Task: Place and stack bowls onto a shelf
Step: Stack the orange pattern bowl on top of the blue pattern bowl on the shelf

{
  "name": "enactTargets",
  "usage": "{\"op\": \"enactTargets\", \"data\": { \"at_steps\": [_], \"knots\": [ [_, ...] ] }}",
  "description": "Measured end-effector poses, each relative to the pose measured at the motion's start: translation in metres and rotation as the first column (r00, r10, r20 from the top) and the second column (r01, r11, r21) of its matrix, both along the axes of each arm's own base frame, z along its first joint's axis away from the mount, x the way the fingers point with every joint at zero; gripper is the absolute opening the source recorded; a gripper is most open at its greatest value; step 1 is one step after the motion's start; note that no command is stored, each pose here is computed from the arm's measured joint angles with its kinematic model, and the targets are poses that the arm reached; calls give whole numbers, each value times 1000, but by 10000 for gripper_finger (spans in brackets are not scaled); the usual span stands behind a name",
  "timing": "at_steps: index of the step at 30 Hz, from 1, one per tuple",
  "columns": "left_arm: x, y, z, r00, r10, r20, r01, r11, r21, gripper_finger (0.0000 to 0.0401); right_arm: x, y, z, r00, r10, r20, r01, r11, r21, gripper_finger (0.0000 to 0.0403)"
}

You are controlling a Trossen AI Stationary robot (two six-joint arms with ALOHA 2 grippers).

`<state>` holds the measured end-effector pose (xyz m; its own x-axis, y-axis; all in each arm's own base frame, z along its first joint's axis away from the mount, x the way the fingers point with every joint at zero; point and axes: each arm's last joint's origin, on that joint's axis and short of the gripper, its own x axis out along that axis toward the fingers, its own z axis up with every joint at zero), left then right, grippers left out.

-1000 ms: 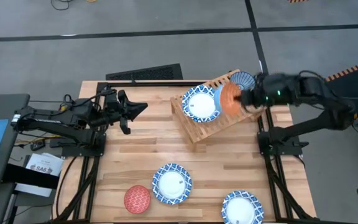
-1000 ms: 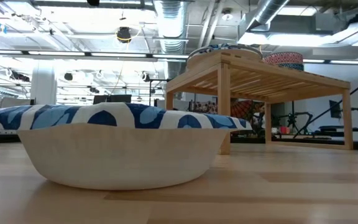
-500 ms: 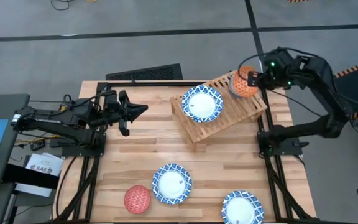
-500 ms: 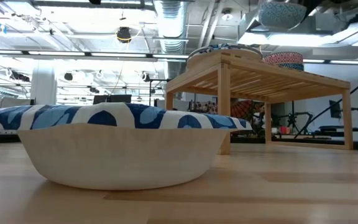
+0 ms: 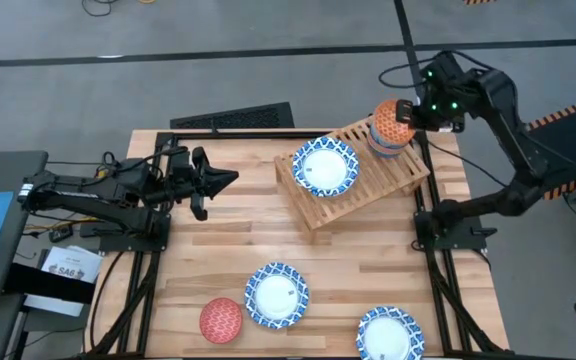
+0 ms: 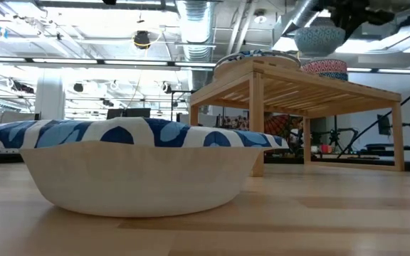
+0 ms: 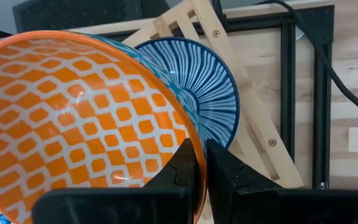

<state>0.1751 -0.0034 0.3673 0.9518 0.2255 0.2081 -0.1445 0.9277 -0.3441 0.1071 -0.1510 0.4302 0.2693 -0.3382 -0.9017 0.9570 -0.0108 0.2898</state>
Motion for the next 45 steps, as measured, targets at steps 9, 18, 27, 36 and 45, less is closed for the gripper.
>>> {"op": "enactTargets", "data": {
  "at_steps": [9, 18, 27, 36, 45],
  "knots": [
    [0, 0, 0, 1000, 6, 1, -6, 1000, -9, 0, -8, -29, -11, 999, 30, 18, -32, 997, 68, 39],
    [1, 2, -1, 998, 59, -4, -59, 998, -18, 0, -14, -21, -6, 999, 45, 19, -46, 998, 38, 39],
    [1, 2, -1, 998, 56, -2, -56, 998, -29, 0, -10, -24, -24, 1000, 21, -5, -20, 993, 115, 39],
    [1, 2, -1, 998, 56, -2, -56, 998, -28, 0, -11, -28, -30, 1000, 1, -23, 2, 991, 135, 39],
    [1, 2, -1, 998, 56, -2, -56, 998, -28, 0, -10, -32, -32, 999, -20, -42, 26, 990, 140, 40]
  ]
}}
